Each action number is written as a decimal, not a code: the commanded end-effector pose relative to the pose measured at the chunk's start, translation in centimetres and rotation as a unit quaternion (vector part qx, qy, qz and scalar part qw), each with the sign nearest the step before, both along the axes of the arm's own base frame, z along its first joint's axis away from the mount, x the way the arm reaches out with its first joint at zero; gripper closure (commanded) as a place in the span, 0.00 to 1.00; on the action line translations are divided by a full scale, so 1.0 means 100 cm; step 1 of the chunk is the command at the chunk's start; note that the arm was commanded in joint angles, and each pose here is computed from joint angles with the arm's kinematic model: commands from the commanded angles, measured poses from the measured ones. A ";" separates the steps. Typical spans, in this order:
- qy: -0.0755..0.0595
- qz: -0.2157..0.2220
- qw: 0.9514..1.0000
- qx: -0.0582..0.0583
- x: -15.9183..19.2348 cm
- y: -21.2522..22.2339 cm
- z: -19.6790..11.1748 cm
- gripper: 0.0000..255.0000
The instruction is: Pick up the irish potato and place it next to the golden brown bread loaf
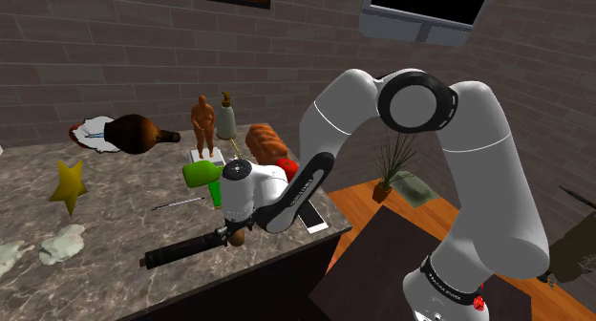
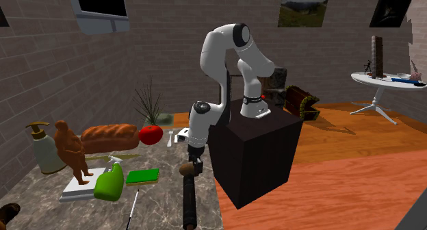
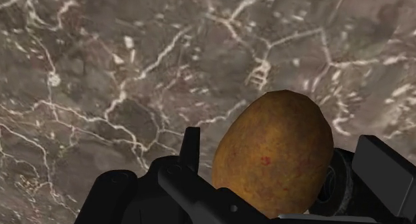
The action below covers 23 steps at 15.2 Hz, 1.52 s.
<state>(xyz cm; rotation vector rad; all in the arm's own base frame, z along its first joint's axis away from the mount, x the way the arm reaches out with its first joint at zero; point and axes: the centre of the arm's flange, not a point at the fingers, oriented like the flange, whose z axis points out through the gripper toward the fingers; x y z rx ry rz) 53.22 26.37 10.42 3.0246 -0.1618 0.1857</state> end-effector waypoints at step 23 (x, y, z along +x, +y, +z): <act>0.000 0.000 1.000 0.000 0.000 0.000 0.058 1.00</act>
